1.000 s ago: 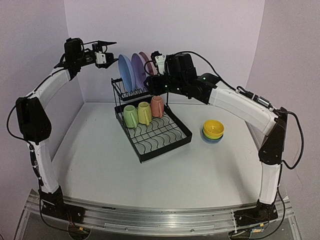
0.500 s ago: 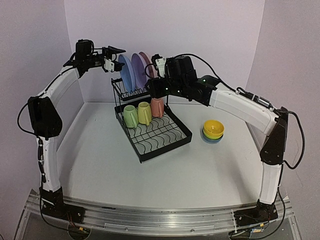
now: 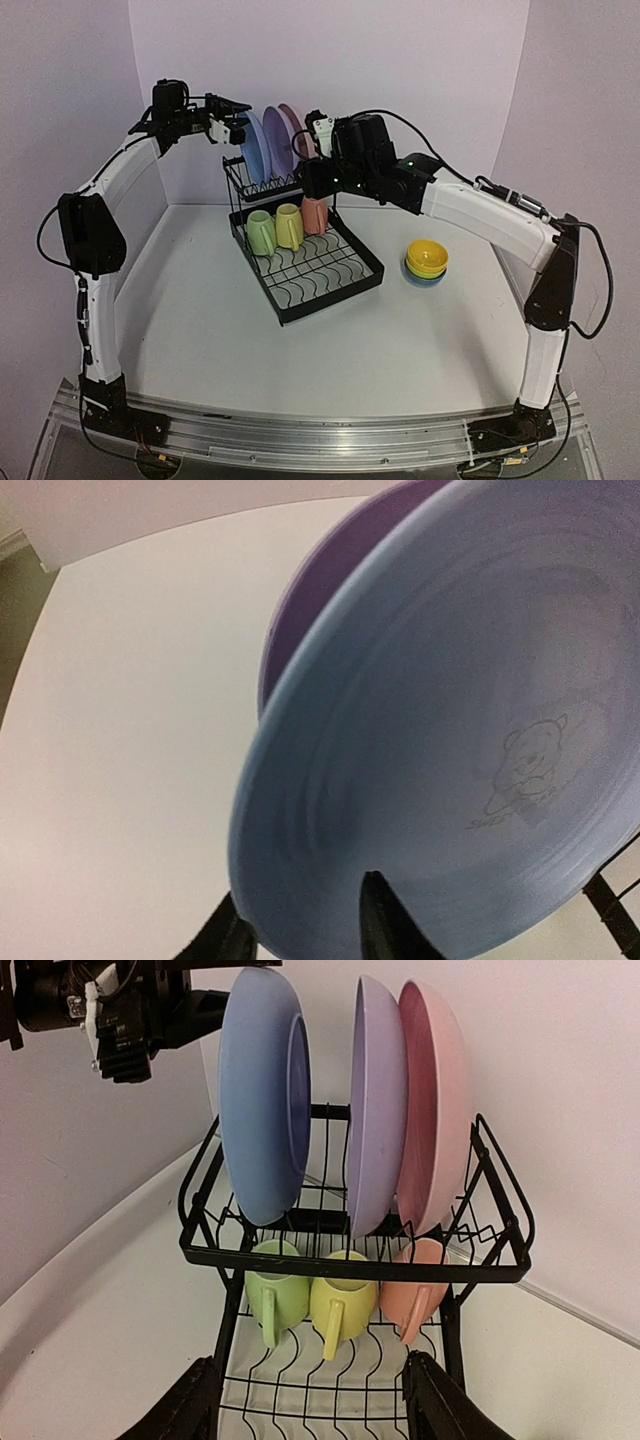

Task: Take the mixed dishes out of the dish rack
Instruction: Pick up the plate from the dish rack.

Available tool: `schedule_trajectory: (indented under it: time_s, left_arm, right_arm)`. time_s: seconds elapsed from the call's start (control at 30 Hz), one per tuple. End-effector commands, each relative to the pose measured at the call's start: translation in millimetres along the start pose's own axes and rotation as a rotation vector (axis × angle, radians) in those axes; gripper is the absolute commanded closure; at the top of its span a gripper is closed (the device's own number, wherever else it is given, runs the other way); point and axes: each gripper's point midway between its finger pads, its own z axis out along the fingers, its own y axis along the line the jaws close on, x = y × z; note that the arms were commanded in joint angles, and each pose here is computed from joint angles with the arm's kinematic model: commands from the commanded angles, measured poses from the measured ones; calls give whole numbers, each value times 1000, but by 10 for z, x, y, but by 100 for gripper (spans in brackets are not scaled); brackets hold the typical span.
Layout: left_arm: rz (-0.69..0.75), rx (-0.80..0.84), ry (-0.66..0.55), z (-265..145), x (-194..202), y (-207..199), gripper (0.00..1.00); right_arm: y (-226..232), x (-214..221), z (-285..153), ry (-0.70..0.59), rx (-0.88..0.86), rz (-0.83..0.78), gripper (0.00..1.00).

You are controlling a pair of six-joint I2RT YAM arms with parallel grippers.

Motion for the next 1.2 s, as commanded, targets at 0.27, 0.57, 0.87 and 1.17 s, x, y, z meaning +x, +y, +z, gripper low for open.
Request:
schedule_trajectory:
  time_s: [0.27, 0.57, 0.87, 1.17]
  left_arm:
    - [43, -68, -29, -35, -97, 216, 93]
    - [46, -88, -37, -93, -143, 333, 100]
    - [62, -155, -38, -189, -163, 673, 100]
    - [98, -216, -51, -303, -244, 968, 100]
  right_arm:
    - [-97, -393, -346, -114, 21, 18, 41]
    - [-126, -388, -386, -119, 33, -14, 41]
    - [-103, -382, -389, -119, 20, -16, 41]
    - [-88, -369, -368, -117, 14, -20, 41]
